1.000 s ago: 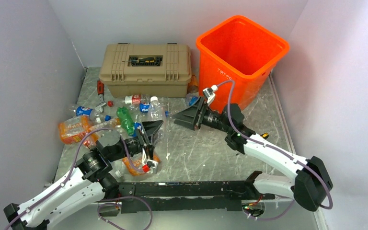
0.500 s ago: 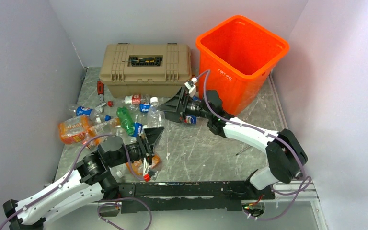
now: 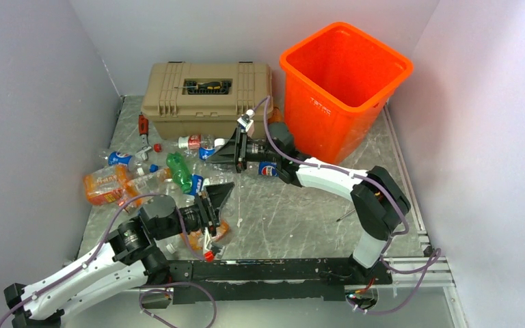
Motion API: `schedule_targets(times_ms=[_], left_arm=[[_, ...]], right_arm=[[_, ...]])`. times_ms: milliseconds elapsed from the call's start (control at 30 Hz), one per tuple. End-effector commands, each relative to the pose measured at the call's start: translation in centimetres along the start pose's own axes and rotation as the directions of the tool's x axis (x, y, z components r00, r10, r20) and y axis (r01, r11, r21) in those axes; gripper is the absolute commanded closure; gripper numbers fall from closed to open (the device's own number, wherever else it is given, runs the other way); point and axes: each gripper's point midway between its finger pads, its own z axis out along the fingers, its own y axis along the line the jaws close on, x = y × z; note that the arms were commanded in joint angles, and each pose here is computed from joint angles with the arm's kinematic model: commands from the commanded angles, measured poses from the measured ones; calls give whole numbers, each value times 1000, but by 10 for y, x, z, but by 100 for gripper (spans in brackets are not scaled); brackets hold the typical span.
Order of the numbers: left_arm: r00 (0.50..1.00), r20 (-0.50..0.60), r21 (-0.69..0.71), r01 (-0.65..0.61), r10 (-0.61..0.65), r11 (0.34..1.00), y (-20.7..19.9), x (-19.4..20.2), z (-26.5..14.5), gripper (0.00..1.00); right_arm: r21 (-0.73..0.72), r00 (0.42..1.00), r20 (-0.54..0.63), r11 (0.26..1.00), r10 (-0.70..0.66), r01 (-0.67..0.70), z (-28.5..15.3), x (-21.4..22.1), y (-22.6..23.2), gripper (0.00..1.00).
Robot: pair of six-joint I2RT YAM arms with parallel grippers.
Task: Put the plastic bottles in the bin
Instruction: Place the plastic bottle in the trash bin.
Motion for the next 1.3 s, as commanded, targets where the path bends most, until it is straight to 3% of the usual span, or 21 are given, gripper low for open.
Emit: schedule_targets(times_ms=[0,67,133,167,200,333,433,667,800,933,1133,1200,1267], left_arm=[[1000,-12,-19,-2,2,1000,3,1,-2,100],[1000,-10,-30,24,-24,999,5,1,-2,96],[997,-9,-66,74,-74,995,12,1,-5,72],[994,-7,-87,109,-110,990,16,2,-6,20],[990,-7,-105,140,-142,984,20,3,-7,3],[955,-8,-143,292,-296,946,26,7,-10,0],[926,4,-144,373,-376,917,25,6,-10,1],[865,53,-180,499,-498,848,28,2,-8,1],[783,62,-142,621,-619,771,32,1,-2,1],[614,17,-128,784,-789,607,42,9,6,0],[231,15,-336,917,-973,213,76,42,9,1],[150,40,-355,926,-988,127,85,43,5,1],[101,87,-335,940,-991,66,94,37,2,1]], right_arm=[[-114,996,-21,990,-92,89,-2,4,36,64],[-123,994,-14,987,-105,103,-5,5,40,70],[-136,993,-5,983,-122,120,-8,5,45,75],[-141,991,3,981,-134,133,-10,5,49,76],[-148,988,16,977,-153,154,-12,5,55,77],[-130,954,91,946,-287,297,-26,1,86,80],[-43,878,170,887,-448,460,-38,-12,113,81],[184,607,308,672,-732,717,-85,-38,187,82],[319,443,339,544,-830,776,-118,-47,211,82],[446,260,379,422,-888,790,-157,-53,243,82],[641,6,407,290,-914,710,-218,-64,284,82],[716,-62,409,278,-911,641,-240,-72,289,83],[777,-123,406,272,-905,568,-260,-79,294,83]])
